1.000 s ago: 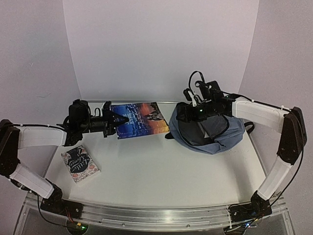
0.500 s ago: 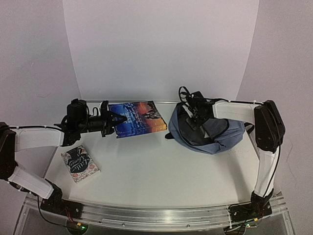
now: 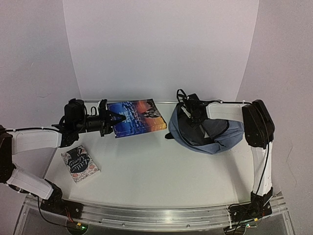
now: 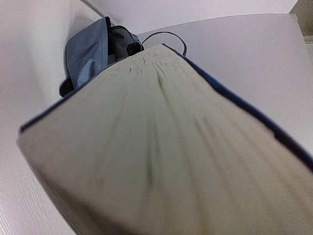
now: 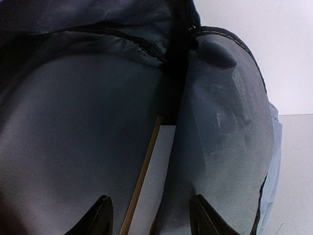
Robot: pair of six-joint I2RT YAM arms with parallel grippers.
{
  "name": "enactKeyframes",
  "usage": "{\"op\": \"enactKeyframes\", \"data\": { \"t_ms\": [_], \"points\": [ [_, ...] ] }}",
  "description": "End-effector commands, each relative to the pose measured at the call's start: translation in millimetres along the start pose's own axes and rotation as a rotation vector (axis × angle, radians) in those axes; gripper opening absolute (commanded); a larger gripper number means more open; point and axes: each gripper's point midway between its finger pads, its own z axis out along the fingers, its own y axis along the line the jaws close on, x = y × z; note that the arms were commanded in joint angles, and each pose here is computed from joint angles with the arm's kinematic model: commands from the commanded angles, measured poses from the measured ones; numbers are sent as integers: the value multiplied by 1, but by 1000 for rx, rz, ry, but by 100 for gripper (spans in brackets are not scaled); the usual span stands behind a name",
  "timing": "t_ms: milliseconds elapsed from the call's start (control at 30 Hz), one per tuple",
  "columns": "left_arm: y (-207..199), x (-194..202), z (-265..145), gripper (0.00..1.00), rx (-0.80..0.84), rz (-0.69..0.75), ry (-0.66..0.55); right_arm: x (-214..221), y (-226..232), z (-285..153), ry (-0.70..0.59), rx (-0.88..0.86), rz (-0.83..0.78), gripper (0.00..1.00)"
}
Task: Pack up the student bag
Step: Place the book in the student bag.
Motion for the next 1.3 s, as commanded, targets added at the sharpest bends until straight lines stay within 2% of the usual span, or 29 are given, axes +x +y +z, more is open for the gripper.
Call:
{"op": "enactKeyframes", "data": {
  "t_ms": [0, 67, 167, 233, 300, 333, 367, 567, 833, 1267],
  "points": [
    [-71, -13, -18, 0, 188, 191, -68, -11, -20, 5, -3, 77, 2, 52],
    [-71, -13, -18, 0, 184, 192, -69, -10, -24, 8, 3, 90, 3, 50],
    [-70, -12, -18, 0, 183, 192, -69, -6, -27, 12, 16, 98, 1, 42],
    [-70, -12, -18, 0, 183, 192, -70, -7, -27, 12, 14, 93, 9, 29],
    [-69, -13, -18, 0, 182, 191, -71, -9, -28, 10, 0, 77, 24, 9],
    [-68, -13, -18, 0, 182, 191, -72, -10, -27, 8, -5, 69, 32, 2],
    [-67, -13, -17, 0, 179, 189, -72, -12, -28, 6, -14, 61, 42, 0],
    [-60, -12, -14, 0, 170, 183, -66, -24, -22, -14, -71, -39, 95, 0],
    [-44, -10, -8, 0, 150, 159, -48, -53, 24, -72, -178, -282, 153, 0],
    [-18, -6, 12, 0, 166, 95, -8, -87, 22, -137, -270, -506, 367, 0]
  ]
}}
